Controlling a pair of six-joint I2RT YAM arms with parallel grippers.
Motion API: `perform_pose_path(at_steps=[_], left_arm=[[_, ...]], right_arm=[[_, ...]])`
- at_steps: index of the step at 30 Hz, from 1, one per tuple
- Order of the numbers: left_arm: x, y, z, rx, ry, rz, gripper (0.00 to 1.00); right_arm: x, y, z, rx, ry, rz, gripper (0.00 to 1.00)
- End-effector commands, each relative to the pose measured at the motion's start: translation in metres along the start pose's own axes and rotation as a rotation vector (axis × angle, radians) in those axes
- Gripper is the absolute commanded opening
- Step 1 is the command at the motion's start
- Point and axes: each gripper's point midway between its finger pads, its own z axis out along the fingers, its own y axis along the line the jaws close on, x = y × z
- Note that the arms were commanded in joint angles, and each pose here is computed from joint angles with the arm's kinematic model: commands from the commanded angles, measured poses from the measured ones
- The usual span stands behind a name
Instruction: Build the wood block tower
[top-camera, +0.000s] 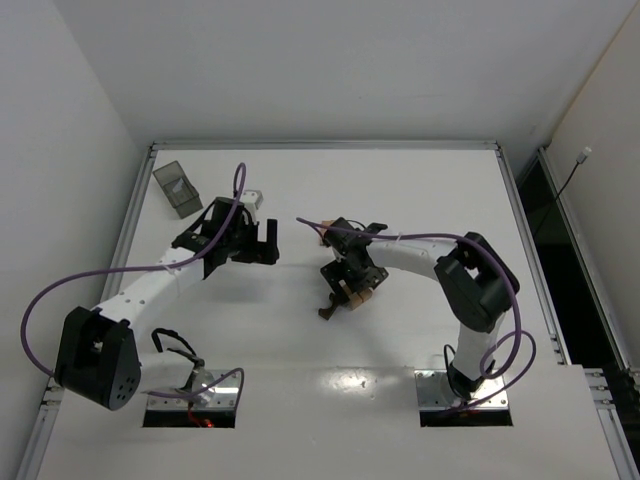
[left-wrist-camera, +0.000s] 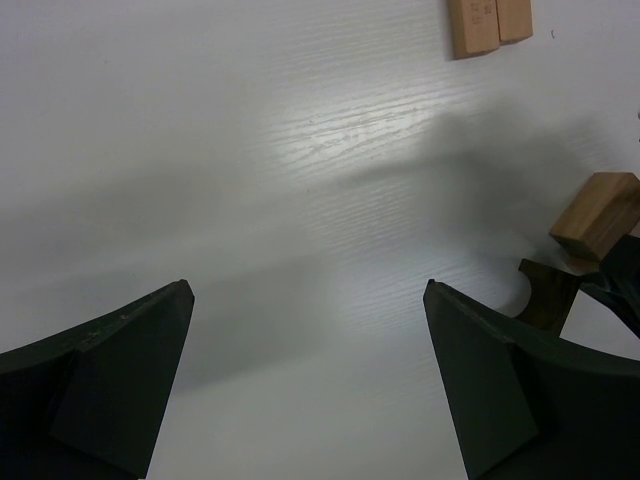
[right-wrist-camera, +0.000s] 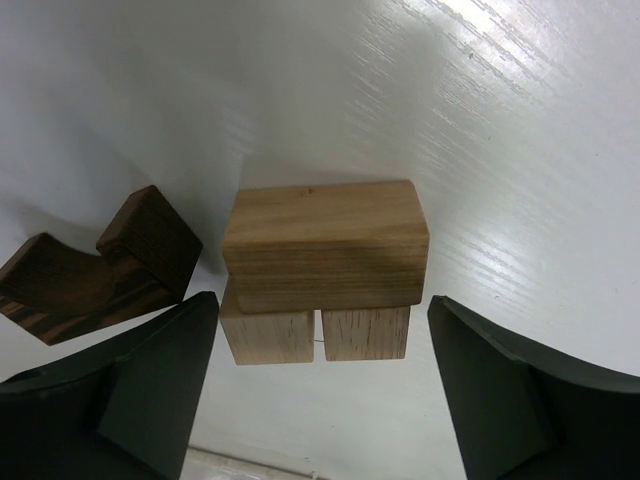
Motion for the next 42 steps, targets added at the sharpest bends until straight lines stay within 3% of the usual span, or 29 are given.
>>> perform_pose_path(at_steps=[1,6,10,17,23,27,33,40,42], left_arm=[[-0.008,0.0,0.001,0.008,-0.029,-0.017,1.0],[-0.006,0.001,0.003,0.006,-0.02,-0.017,1.0],[-0.006,0.001,0.003,0.006,-0.02,-0.017,1.0],[-0.009,0.0,0.003,0.008,-0.029,-0.017,1.0],[-0.009,0.0,0.003,0.008,-0.029,-0.017,1.0],[-0.009,0.0,0.003,0.008,-0.029,-0.017,1.0],[-0.007,0.001,0.002,0.008,-0.029,-0.017,1.0],[-0.017,-0.006,-0.002,0.047,-0.044,0.056,1.0],[-0.014,-0.007,-0.003,0.059,-0.031,0.08,1.0]], right_arm=[[-0.012,-0.001,-0.001,0.005,-0.029,0.028,0.81],[-0.004,-0.003,0.003,0.0,-0.007,0.036,0.81],[0.0,-0.005,0.004,-0.006,0.004,0.044,0.72],[0.001,-0.005,0.006,-0.006,0.004,0.044,0.49],[0.0,-0.002,-0.002,-0.012,-0.022,0.037,0.15],[-0.011,-0.001,-0.021,-0.017,-0.09,0.013,0.02],[-0.013,0.012,-0.049,-0.044,-0.184,-0.049,0.0],[-0.026,0.017,-0.078,-0.095,-0.254,-0.303,0.0],[-0.039,0.011,-0.095,-0.085,-0.327,-0.401,0.0]])
